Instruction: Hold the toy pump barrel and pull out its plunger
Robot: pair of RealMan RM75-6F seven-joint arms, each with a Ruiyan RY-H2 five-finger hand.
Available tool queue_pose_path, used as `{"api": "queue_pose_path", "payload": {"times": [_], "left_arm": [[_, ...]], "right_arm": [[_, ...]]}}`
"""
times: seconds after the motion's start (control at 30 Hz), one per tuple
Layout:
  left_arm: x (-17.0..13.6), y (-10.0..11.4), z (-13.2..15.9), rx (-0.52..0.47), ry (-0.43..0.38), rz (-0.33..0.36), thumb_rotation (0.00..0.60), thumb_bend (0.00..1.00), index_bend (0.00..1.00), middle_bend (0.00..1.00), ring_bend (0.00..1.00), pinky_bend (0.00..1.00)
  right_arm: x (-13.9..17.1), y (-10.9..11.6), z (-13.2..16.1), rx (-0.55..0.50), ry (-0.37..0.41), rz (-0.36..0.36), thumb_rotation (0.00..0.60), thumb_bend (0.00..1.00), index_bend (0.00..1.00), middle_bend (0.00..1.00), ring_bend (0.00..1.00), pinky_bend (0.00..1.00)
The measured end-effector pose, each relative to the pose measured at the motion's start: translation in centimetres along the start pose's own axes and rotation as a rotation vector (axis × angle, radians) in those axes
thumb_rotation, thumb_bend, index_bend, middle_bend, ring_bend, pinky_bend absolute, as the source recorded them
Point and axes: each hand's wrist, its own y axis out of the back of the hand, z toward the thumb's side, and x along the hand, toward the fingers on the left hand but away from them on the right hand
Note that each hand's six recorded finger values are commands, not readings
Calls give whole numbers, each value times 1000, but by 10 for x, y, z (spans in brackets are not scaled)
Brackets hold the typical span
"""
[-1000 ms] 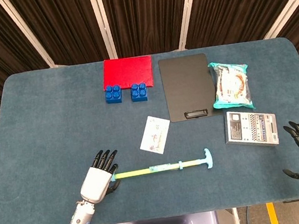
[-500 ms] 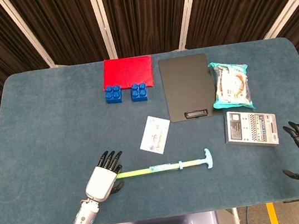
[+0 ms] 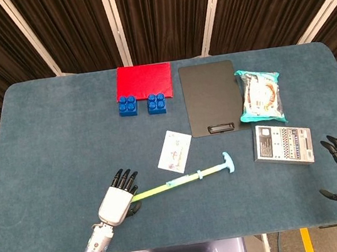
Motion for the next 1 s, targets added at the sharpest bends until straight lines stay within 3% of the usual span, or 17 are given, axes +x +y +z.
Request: {"api": "queue_pose_path", "payload": {"times": [0.07,0.2,0.5,0.77,1.0], "left_arm": [[0,2,3,-14,-7,14,600,522,683,201,126,150],[-3,8,9,-43,-33,40,600,522,686,205,127,150],[-10,18,29,-140,-83,40,600,522,688,212,127,150],[-25,20,55,-178,-158,21,600,522,689,214,127,150],[-33,24,56,-175,-169,39,600,522,689,219,130,150]], "right_arm": [[0,-2,3,-1,10,1,600,0,10,0,0,0],[0,-12,11,14,28,3,600,23,130,0,0,0],[-15,-67,67,91,144,5,600,140,273,0,0,0],[-26,-86,107,70,211,16,600,185,311,0,0,0],[-31,-105,116,72,219,61,600,191,315,0,0,0]]}}
